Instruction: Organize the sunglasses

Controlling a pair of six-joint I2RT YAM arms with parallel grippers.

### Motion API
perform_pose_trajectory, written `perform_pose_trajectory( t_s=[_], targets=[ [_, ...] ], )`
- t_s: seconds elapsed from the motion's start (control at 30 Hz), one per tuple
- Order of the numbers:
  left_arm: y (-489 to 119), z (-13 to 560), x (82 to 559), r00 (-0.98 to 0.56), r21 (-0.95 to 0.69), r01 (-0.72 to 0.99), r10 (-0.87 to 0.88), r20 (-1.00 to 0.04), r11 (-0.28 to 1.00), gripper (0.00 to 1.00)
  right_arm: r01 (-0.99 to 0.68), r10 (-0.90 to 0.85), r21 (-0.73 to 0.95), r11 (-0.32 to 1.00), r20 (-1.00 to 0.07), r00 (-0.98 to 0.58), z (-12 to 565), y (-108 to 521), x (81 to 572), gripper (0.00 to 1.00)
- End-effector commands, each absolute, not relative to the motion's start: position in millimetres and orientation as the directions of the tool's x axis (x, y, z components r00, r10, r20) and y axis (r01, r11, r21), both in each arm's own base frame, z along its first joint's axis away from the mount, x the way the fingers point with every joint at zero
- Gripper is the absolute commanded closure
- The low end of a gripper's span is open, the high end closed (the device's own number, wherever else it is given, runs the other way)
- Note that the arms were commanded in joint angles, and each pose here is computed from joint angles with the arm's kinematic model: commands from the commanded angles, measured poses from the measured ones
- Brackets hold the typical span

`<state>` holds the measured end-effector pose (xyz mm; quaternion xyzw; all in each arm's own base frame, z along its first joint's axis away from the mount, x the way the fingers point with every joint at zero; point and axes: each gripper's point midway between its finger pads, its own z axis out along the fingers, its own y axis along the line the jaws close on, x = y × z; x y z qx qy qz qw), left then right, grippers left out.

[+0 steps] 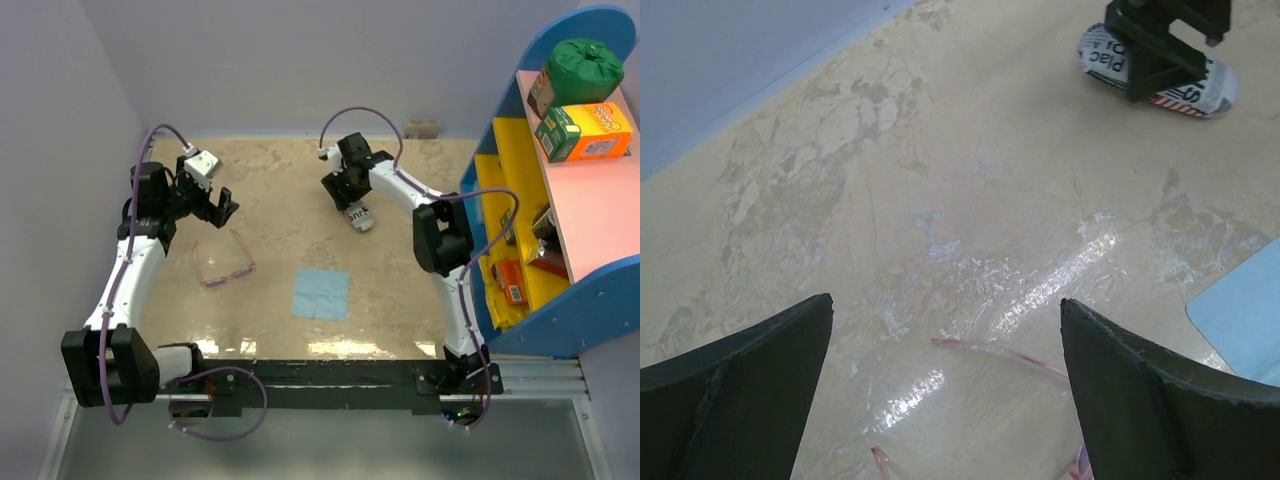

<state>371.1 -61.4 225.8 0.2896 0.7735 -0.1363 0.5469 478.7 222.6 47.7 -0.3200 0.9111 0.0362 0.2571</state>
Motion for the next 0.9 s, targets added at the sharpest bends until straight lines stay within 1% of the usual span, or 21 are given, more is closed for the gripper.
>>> perform_pose_trajectory(
  t_s=[0.0,0.07,0.13,0.2,0.3,0.33,0.4,0.43,0.5,0.53,0.6,0.63,0.7,0.77,0.87],
  targets=[
    [-64.0,231.2,374.3,-0.193,0.128,0.600,0.297,-0.935,0.790,0.00,-0.666,-0.593,-0.079,0.741,-0.540,-0.597,63.8,262.5,498.2,0.62],
    [-64.0,232.4,374.3,-0.190,0.130,0.599,0.297,-0.936,0.790,0.00,-0.676,-0.598,-0.085,0.732,-0.557,-0.577,61.0,277.6,505.1,0.60],
    [-63.8,231.8,374.6,-0.193,0.128,0.598,0.296,-0.935,0.791,0.00,-0.695,-0.615,-0.097,0.713,-0.563,-0.552,56.7,291.9,504.2,0.57],
    [-64.0,230.7,374.4,-0.195,0.125,0.600,0.296,-0.935,0.791,0.00,-0.710,-0.633,-0.113,0.695,-0.565,-0.530,54.2,303.2,500.1,0.55],
    [-64.1,229.9,374.4,-0.196,0.124,0.599,0.295,-0.935,0.791,0.00,-0.719,-0.642,-0.116,0.685,-0.563,-0.521,49.3,309.3,495.6,0.51],
    [-64.3,230.2,374.5,-0.194,0.124,0.600,0.294,-0.936,0.790,0.00,-0.720,-0.643,-0.112,0.685,-0.557,-0.525,45.6,308.1,493.2,0.46],
    [-64.3,228.7,374.3,-0.198,0.121,0.601,0.294,-0.935,0.790,0.00,-0.718,-0.637,-0.118,0.686,-0.574,-0.515,53.1,307.7,494.2,0.40],
    [-64.3,229.3,374.1,-0.197,0.122,0.601,0.294,-0.935,0.790,0.00,-0.720,-0.642,-0.120,0.684,-0.567,-0.516,50.6,305.3,491.3,0.34],
    [-65.1,228.7,373.7,-0.196,0.122,0.603,0.295,-0.935,0.788,0.00,-0.730,-0.642,-0.127,0.672,-0.592,-0.487,64.6,306.7,490.7,0.29],
    [-64.5,228.6,373.8,-0.197,0.122,0.602,0.295,-0.935,0.789,0.00,-0.737,-0.648,-0.123,0.665,-0.585,-0.487,62.9,304.8,486.0,0.24],
    [-64.6,229.1,373.8,-0.195,0.123,0.601,0.294,-0.936,0.789,0.00,-0.750,-0.654,-0.119,0.651,-0.590,-0.474,71.5,304.1,480.3,0.20],
    [-64.5,228.3,373.8,-0.197,0.122,0.602,0.295,-0.935,0.789,0.00,-0.759,-0.664,-0.111,0.642,-0.576,-0.477,67.7,301.4,474.1,0.14],
    [-65.0,228.3,373.7,-0.195,0.121,0.604,0.293,-0.936,0.788,0.00,-0.766,-0.672,-0.121,0.631,-0.579,-0.462,77.7,298.0,469.2,0.08],
    [-65.5,227.5,373.7,-0.196,0.119,0.606,0.293,-0.936,0.786,0.00,-0.774,-0.682,-0.115,0.623,-0.563,-0.466,73.5,292.6,459.8,0.07],
    [-66.3,226.8,373.2,-0.197,0.115,0.609,0.289,-0.937,0.785,0.00,-0.773,-0.668,-0.107,0.626,-0.585,-0.460,82.7,291.0,453.6,0.06]
  ],
)
